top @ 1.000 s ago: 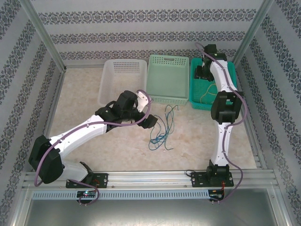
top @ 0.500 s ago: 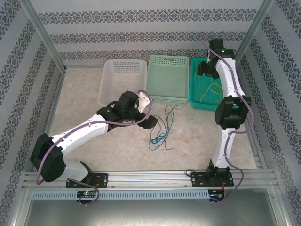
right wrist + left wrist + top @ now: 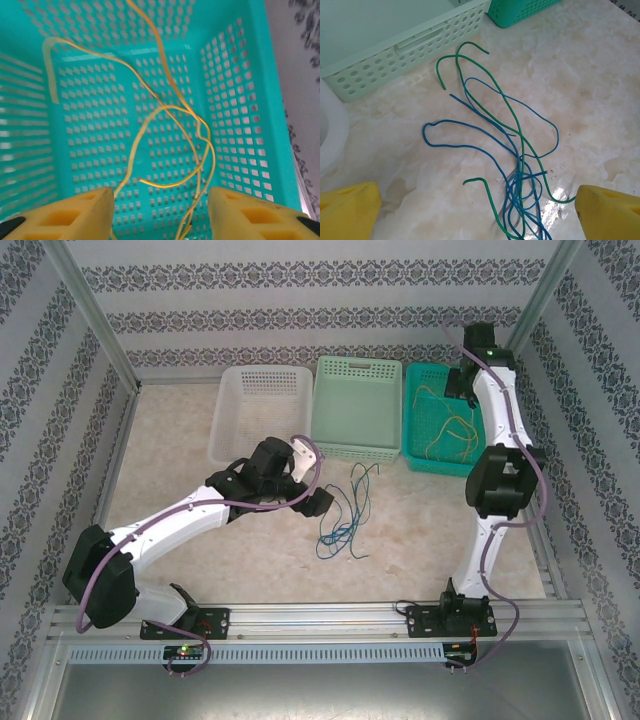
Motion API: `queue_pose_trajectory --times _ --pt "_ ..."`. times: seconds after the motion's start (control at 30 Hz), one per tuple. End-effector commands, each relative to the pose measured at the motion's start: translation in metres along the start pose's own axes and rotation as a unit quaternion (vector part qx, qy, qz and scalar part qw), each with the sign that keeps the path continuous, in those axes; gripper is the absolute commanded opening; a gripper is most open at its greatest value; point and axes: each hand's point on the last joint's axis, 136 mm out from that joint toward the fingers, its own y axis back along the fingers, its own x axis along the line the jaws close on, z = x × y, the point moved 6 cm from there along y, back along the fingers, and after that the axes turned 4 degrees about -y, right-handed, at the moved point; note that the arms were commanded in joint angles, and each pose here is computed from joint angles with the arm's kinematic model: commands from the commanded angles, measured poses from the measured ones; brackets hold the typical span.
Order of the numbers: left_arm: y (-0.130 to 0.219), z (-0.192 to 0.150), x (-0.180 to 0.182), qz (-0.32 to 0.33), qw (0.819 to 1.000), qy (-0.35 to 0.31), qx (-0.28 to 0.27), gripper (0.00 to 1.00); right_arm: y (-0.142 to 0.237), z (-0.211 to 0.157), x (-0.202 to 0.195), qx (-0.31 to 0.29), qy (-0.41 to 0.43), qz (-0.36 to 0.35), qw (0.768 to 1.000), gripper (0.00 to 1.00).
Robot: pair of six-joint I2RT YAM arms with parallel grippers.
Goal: Untangle the cables
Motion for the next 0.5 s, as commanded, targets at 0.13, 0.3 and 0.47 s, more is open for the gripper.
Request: queue_pose_trajectory --times 0.13,0.3,0.47 --pt "-0.005 0.004 0.004 0.008 1.000 0.015 0.005 1.00 -0.016 0.018 -0.004 -0.046 0.003 -0.035 0.998 0.54" --pt "-0.009 0.007 0.006 0.013 1.000 0.016 0.012 1.00 -0.036 0.026 -0.011 -0.042 0.005 -0.062 0.997 0.56" --pt "-0.016 0.009 0.009 0.020 0.999 0.016 0.019 1.00 -0.048 0.040 -0.008 -0.073 0.005 -0.032 0.997 0.60"
